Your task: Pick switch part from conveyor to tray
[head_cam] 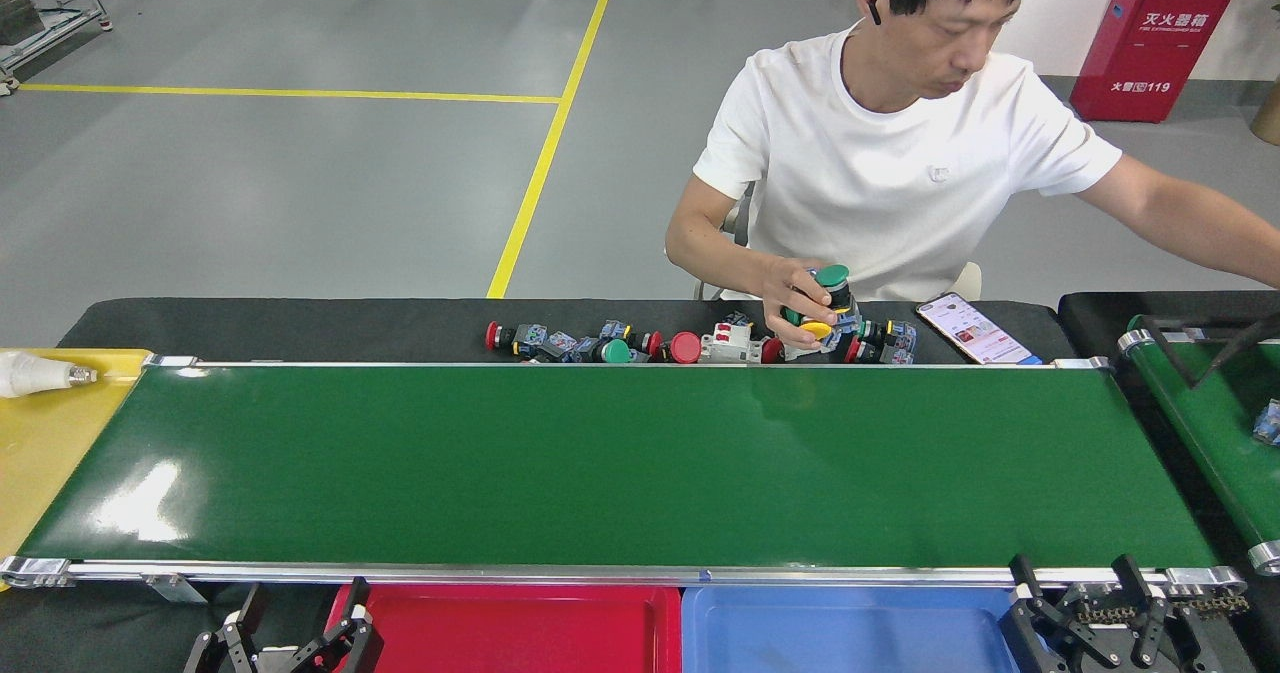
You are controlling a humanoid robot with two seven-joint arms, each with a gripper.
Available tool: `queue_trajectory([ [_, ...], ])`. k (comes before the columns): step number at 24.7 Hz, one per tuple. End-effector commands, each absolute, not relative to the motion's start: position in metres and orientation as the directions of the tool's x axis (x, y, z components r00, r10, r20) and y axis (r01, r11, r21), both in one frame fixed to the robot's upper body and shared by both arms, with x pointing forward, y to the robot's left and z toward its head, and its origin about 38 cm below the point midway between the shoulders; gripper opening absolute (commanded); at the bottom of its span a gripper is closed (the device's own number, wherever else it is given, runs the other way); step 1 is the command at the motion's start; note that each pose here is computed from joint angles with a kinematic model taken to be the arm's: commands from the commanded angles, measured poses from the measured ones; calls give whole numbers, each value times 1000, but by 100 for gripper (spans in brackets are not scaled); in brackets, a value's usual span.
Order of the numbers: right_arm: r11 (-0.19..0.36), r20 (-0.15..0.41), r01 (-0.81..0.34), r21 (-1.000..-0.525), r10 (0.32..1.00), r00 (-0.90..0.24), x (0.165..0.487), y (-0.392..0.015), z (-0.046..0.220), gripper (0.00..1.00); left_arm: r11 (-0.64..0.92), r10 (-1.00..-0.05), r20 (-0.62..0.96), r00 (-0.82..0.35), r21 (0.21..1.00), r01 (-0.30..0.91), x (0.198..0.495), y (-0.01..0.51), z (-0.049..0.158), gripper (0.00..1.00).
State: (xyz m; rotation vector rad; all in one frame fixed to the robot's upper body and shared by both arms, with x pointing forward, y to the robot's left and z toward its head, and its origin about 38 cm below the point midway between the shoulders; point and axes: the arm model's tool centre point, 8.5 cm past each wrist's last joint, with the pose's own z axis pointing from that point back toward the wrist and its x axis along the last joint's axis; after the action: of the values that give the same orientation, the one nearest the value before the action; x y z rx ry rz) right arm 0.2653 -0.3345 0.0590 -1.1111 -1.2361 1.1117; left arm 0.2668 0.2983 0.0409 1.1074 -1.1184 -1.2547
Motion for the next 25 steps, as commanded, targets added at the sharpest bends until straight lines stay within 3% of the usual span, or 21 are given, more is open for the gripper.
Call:
queue_trajectory([
  [1,126,126,-5,-992,992,16,266,-334,64,100,-1,-1000,0,-3,995,96,270,301,50,100],
  [17,129,129,-6,-992,992,13,266,-334,64,100,-2,-1000,-2,8,1000,10,269,306,57,100],
  [25,162,162,2,-987,987,-20,265,-331,65,100,32,-999,32,-17,999,1,269,304,58,100],
])
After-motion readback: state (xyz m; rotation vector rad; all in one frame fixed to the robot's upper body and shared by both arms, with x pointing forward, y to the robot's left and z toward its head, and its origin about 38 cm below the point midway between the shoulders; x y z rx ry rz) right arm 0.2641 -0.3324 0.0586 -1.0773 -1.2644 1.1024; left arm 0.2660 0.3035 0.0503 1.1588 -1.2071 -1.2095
